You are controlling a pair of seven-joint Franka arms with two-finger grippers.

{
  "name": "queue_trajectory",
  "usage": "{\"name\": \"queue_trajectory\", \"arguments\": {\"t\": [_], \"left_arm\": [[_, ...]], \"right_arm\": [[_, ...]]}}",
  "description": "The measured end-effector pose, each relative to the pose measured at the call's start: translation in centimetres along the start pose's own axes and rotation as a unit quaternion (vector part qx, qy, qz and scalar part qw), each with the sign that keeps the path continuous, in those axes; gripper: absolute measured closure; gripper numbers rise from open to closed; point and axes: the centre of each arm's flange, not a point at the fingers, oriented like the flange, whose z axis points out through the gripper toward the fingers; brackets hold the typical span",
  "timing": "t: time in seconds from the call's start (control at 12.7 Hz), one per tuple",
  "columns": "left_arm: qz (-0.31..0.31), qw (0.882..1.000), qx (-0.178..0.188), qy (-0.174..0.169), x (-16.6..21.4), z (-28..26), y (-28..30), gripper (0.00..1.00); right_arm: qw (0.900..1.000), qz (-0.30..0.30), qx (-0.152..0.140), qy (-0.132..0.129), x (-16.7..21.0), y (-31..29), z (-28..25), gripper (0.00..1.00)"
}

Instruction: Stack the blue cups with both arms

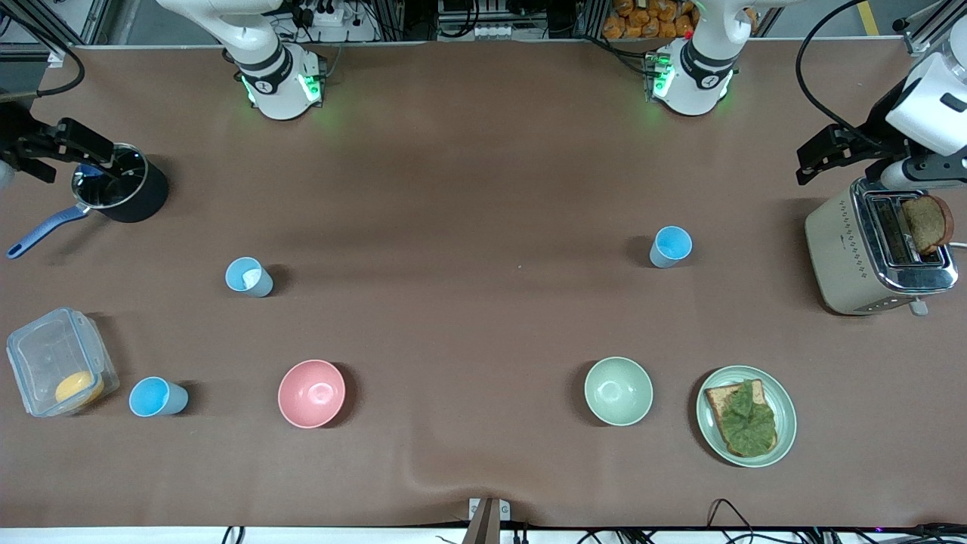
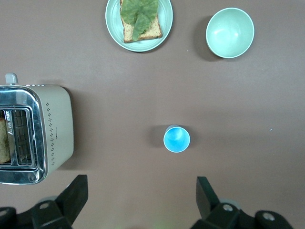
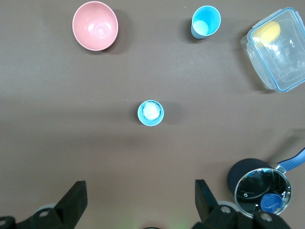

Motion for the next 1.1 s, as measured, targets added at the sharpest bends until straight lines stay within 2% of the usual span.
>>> {"name": "queue_trajectory", "arguments": {"t": [1.1], "left_arm": [[-0.016,1.000,0.000,-0.003,0.2,0.1,-1.5,0.00]], "right_arm": [[1.000,0.004,0.001,-0.012,0.8,0.5,1.4,0.00]]}}
